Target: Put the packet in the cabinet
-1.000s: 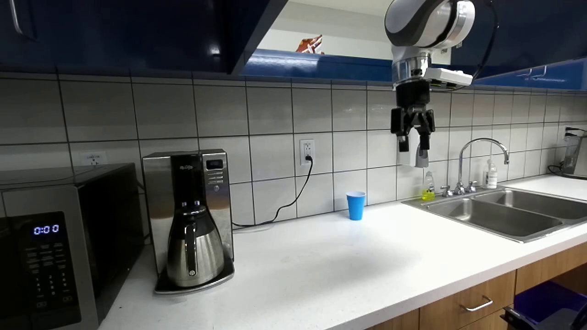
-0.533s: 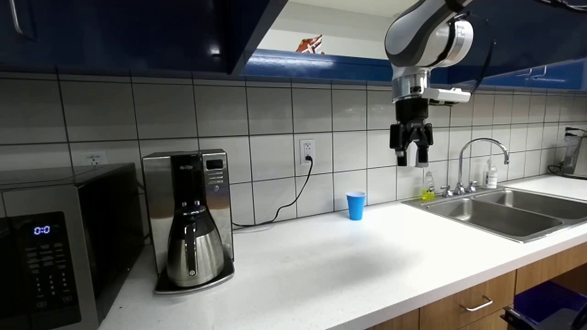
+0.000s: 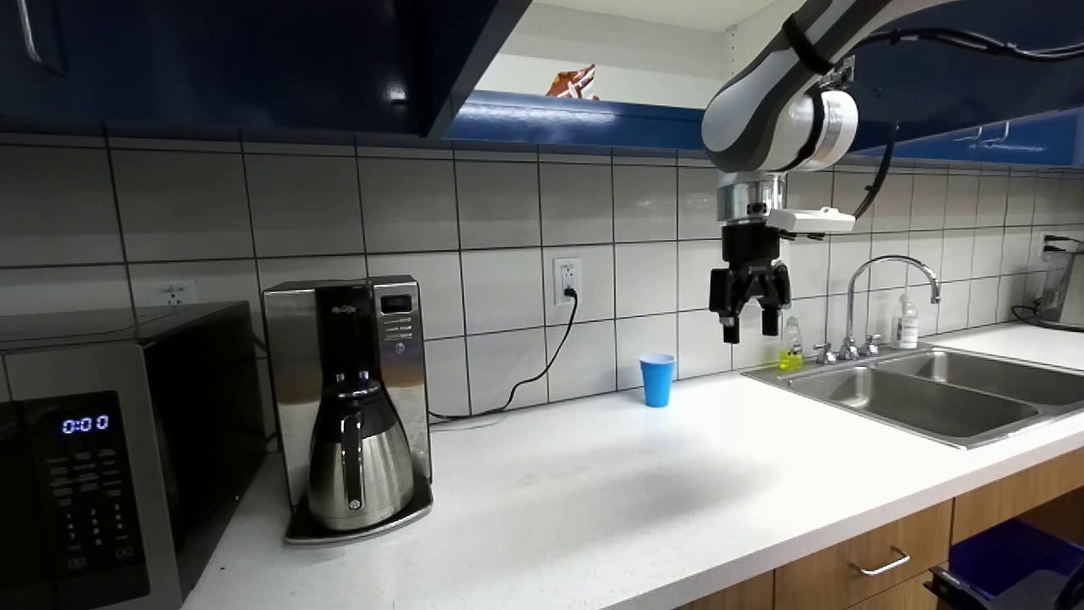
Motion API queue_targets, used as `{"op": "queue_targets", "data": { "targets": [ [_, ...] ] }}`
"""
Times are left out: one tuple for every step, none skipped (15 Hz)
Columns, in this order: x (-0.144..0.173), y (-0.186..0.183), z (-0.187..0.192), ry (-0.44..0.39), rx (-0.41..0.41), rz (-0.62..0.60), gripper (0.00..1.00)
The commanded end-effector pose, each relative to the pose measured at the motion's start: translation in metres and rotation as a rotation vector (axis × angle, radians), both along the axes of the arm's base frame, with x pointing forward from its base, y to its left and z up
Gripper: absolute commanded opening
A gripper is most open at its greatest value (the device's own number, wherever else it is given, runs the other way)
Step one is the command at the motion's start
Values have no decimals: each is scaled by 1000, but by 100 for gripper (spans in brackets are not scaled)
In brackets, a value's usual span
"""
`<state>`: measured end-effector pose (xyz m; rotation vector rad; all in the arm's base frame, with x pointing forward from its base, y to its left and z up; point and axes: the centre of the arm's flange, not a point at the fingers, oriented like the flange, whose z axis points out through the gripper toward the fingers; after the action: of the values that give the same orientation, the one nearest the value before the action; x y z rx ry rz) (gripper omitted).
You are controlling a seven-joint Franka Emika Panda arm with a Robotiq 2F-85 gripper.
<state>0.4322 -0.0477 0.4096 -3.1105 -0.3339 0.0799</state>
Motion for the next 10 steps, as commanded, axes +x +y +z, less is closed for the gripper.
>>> {"op": "queue_targets", "data": {
  "targets": [
    [8,1,-15,0,23,2,100],
    [8,2,-18,6,24,3,100],
    [9,2,-20,10,25,0,100],
    [6,1,-17,18,12,-9,100],
    [6,2,-20,23,12,-9,100],
    [7,2,-21,25,12,-9,100],
    [7,2,-22,26,12,-10,100],
    [7,2,-22,26,12,-10,100],
    [7,2,-22,26,12,-10,100],
    [7,2,-22,26,13,-10,100]
  ]
}}
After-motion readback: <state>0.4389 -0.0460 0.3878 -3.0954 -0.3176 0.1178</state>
